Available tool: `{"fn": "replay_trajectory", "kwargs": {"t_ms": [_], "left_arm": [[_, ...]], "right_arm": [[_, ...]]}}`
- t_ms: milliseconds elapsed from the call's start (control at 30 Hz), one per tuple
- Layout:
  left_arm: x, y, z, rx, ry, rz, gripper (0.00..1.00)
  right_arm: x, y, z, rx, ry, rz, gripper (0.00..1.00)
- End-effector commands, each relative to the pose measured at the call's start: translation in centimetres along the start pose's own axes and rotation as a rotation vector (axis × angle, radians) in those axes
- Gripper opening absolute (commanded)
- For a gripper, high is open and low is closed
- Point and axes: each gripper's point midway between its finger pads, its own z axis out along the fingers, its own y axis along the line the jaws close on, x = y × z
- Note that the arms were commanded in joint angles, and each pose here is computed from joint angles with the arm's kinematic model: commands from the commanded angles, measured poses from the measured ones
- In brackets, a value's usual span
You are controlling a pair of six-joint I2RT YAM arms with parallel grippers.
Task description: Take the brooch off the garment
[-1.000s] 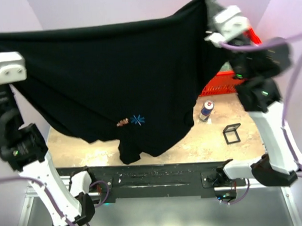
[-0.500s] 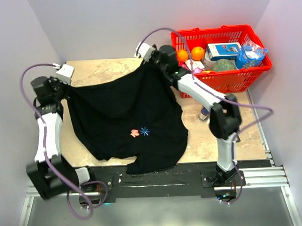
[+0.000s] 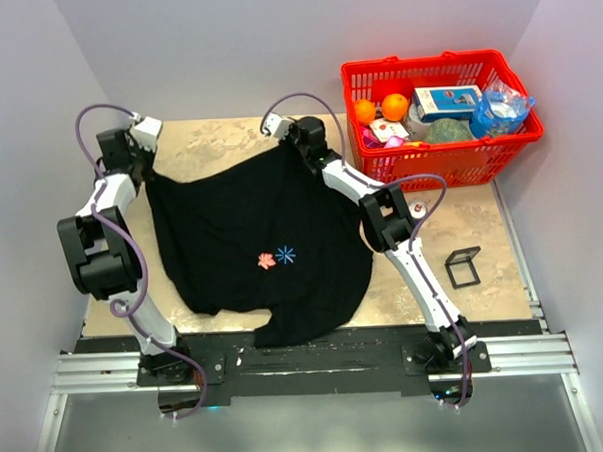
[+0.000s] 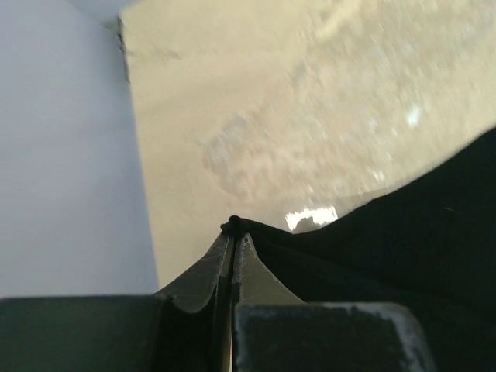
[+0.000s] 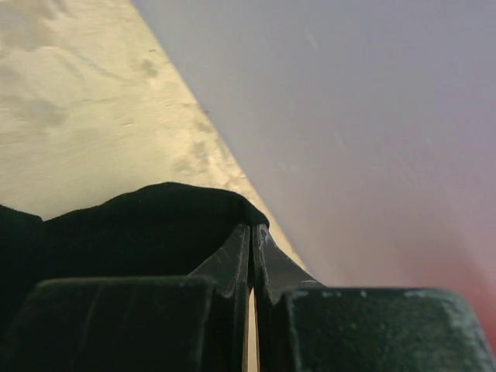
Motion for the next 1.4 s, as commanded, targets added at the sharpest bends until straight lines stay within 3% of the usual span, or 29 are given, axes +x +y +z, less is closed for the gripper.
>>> {"fn": "replay_trajectory", "kwargs": {"t_ms": [0, 167, 200, 233, 267, 300, 367, 400, 433, 467, 500, 533, 633, 667, 700, 767, 800, 900, 1133, 1167, 1367], "left_arm": [[-4.7, 2.3, 1.6, -0.105, -0.089, -0.001, 0.00], [-7.0, 4.5, 2.2, -0.211, -0.126, 0.000, 0.00], [-7.7, 5.0, 2.4, -0.227, -0.133, 0.007, 0.07], [-7.8, 5.2, 2.5, -0.225, -0.128, 0.020, 0.21], [-7.7, 6.1, 2.3, -0.270, -0.110, 0.021, 0.43], [-8.3, 6.6, 1.6, -0.288, -0.118, 0.021, 0.51], [-8.9, 6.9, 0.2, -0.297, -0.114, 0.013, 0.60], [-9.5, 6.9, -1.7, -0.289, -0.115, 0.000, 0.61], [-8.9, 6.1, -2.6, -0.253, -0.085, -0.041, 0.63], [-9.2, 5.4, -3.7, -0.216, -0.093, -0.061, 0.71], [-9.7, 4.6, -6.0, -0.180, -0.113, -0.080, 0.73], [-8.8, 3.0, -7.0, -0.117, -0.087, -0.117, 0.74], [-5.9, -2.2, -11.1, 0.086, 0.003, -0.108, 0.74], [-3.4, -3.9, -11.7, 0.136, 0.063, -0.103, 0.73], [-2.6, -4.5, -13.4, 0.153, 0.082, -0.082, 0.72], [2.3, -8.5, -15.5, 0.325, 0.216, -0.098, 0.66], [4.5, -9.7, -17.3, 0.395, 0.283, -0.089, 0.65], [8.3, -13.6, -19.9, 0.569, 0.368, -0.076, 0.65], [13.8, -18.0, -20.6, 0.699, 0.483, -0.097, 0.74], [14.7, -18.6, -20.7, 0.710, 0.504, -0.103, 0.76], [18.2, -19.3, -20.2, 0.664, 0.627, -0.113, 0.75]], "right_arm": [[-3.5, -8.3, 0.1, 0.272, -0.148, -0.034, 0.00], [-4.4, -8.6, 0.3, 0.330, -0.221, -0.041, 0.00], [-4.6, -9.0, 0.2, 0.351, -0.233, -0.035, 0.00], [-4.8, -9.5, 0.0, 0.368, -0.238, -0.026, 0.16], [-5.1, -9.7, -0.2, 0.374, -0.240, -0.019, 0.42], [-5.4, -9.9, -0.4, 0.375, -0.242, 0.005, 0.53], [-7.0, -11.5, -1.5, 0.362, -0.260, 0.041, 0.66], [-6.5, -10.1, -1.7, 0.305, -0.261, 0.077, 0.67], [-9.4, -13.1, -3.6, 0.328, -0.308, 0.105, 0.68], [-10.7, -13.5, -4.6, 0.305, -0.332, 0.128, 0.71], [-10.0, -10.9, -4.8, 0.205, -0.315, 0.158, 0.72], [-12.9, -14.0, -7.4, 0.222, -0.354, 0.182, 0.73], [-13.1, -10.1, -10.5, 0.013, -0.310, 0.288, 0.73], [-15.2, -12.0, -13.2, -0.009, -0.339, 0.310, 0.73], [-13.0, -8.8, -14.5, -0.113, -0.262, 0.346, 0.73], [-14.3, -9.0, -18.4, -0.187, -0.283, 0.353, 0.73], [-11.9, -6.0, -19.7, -0.275, -0.207, 0.351, 0.73], [-10.2, -3.2, -23.0, -0.402, -0.139, 0.339, 0.72], [-6.5, 2.4, -26.9, -0.644, 0.032, 0.306, 0.72], [-5.9, 2.9, -27.3, -0.666, 0.048, 0.280, 0.76], [-4.4, 3.4, -29.3, -0.663, 0.088, 0.247, 0.80]]}}
